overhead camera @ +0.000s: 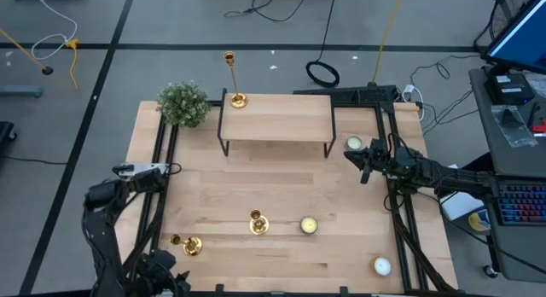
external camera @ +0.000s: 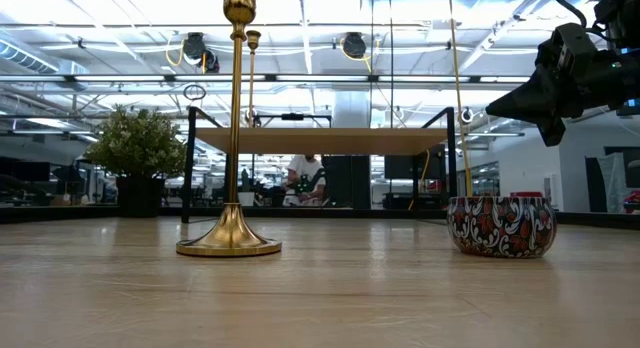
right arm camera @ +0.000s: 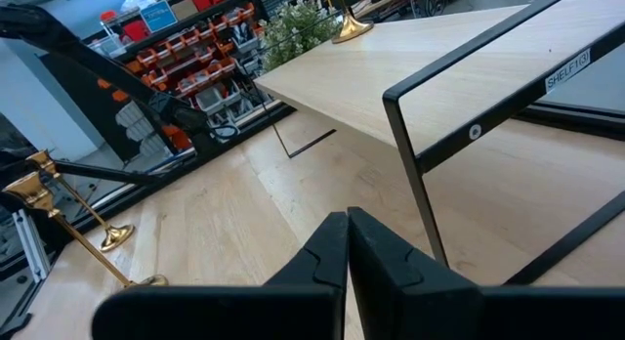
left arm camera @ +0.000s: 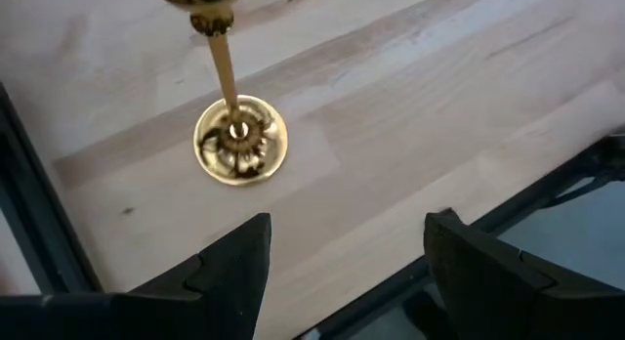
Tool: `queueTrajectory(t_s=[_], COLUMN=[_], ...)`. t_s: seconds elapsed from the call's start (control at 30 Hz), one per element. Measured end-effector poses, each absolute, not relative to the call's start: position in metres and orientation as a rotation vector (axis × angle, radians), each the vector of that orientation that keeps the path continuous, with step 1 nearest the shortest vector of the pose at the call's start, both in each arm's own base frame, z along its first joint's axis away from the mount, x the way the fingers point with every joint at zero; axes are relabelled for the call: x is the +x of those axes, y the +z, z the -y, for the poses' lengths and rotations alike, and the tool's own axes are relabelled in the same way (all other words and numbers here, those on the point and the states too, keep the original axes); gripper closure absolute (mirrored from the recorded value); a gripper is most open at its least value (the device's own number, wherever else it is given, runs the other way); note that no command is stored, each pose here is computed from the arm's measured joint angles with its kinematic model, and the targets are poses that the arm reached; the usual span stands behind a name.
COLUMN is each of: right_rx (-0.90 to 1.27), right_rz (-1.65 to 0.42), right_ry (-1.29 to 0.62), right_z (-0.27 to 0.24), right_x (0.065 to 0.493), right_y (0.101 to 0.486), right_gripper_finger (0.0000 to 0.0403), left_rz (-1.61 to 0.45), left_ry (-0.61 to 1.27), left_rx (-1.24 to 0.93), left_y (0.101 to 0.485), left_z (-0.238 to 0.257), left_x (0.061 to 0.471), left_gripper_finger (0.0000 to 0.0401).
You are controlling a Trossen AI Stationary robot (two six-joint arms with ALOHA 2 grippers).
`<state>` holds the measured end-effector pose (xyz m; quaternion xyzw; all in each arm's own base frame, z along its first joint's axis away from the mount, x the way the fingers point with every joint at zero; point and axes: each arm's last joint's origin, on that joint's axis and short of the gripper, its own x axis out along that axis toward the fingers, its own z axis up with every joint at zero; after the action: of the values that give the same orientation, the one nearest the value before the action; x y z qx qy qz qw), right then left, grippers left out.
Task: Pick & Place candle stick holders
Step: Put the bottom gold candle holder on the shelf
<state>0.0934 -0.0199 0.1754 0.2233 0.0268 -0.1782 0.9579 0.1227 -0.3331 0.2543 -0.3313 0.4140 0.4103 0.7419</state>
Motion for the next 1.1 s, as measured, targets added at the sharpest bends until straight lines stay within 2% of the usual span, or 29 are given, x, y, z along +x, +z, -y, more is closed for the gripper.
queueTrajectory(t_s=[0.27, 0.6, 1.1], right_rx=[0.453, 0.453, 0.453], right_rz=[-0.055, -0.055, -0.055], right_ry=[-0.362, -0.362, -0.361], right_z=[0.020, 0.020, 0.020], right_x=[0.093, 0.093, 0.093], right_y=[0.175, 0.175, 0.175], right_gripper_finger=[0.0399, 0.0399, 0.0399], left_rz=[-0.890, -0.863, -0.732], left_ry=[0.879, 0.948, 0.915], left_rx=[-0.710, -0.618, -0.530], left_y=[0.255, 0.230, 0.224], left_z=[0.332, 0.320, 0.279], left_x=[0.124, 0.121, 0.111], left_gripper_finger=[0.0132, 0.0132, 0.0132])
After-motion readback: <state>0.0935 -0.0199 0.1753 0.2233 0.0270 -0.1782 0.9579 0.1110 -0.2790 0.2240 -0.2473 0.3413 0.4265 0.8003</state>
